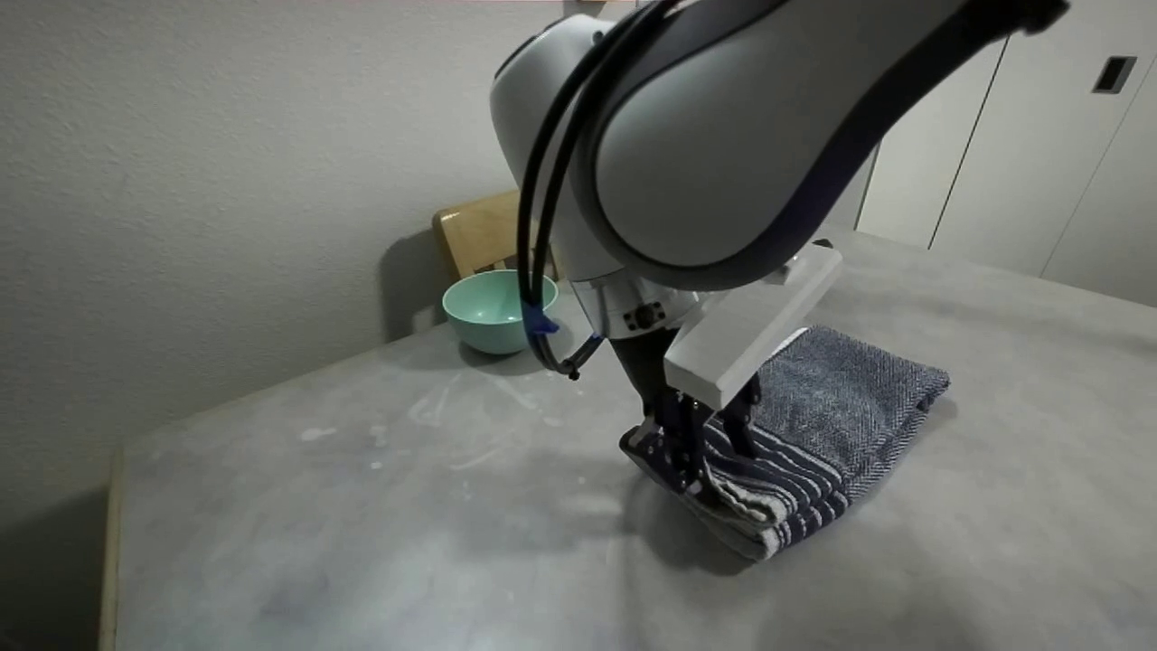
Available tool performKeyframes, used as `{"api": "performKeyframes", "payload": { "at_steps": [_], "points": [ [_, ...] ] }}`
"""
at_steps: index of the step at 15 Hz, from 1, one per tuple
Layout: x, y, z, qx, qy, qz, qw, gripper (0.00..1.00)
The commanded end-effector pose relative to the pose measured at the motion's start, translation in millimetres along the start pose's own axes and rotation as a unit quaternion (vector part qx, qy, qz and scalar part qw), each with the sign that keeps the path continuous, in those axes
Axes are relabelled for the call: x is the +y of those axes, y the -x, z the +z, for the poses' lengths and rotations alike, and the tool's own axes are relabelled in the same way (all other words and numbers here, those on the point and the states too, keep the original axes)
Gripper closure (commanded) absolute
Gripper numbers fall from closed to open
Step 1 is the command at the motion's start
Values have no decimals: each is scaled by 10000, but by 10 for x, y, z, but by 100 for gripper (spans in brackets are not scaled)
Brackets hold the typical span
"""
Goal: Unfold the towel once
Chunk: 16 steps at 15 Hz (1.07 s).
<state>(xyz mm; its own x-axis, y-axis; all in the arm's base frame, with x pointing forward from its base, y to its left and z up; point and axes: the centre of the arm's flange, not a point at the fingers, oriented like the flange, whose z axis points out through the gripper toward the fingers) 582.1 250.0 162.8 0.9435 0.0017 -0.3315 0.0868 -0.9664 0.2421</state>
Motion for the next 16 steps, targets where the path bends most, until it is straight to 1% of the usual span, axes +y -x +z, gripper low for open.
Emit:
{"api": "performKeyframes", "payload": {
  "at_steps": [1, 2, 3, 6, 7, 12, 14, 16],
  "points": [
    [1, -82, -11, 52, 91, -52, 9999, 53],
    [-2, -87, -8, 56, 82, -57, 9999, 68],
    [-4, -89, -5, 57, 75, -59, 9999, 72],
    [-5, -86, 9, 54, 64, -60, 9999, 95],
    [-5, -84, 11, 57, 61, -59, 9999, 99],
    [-33, -70, -36, 103, 27, -155, 9998, 99],
    [-116, -102, -119, 235, 2, -389, 9990, 99],
    [-226, -165, -234, 443, -68, -741, 9962, 99]
  ]
}}
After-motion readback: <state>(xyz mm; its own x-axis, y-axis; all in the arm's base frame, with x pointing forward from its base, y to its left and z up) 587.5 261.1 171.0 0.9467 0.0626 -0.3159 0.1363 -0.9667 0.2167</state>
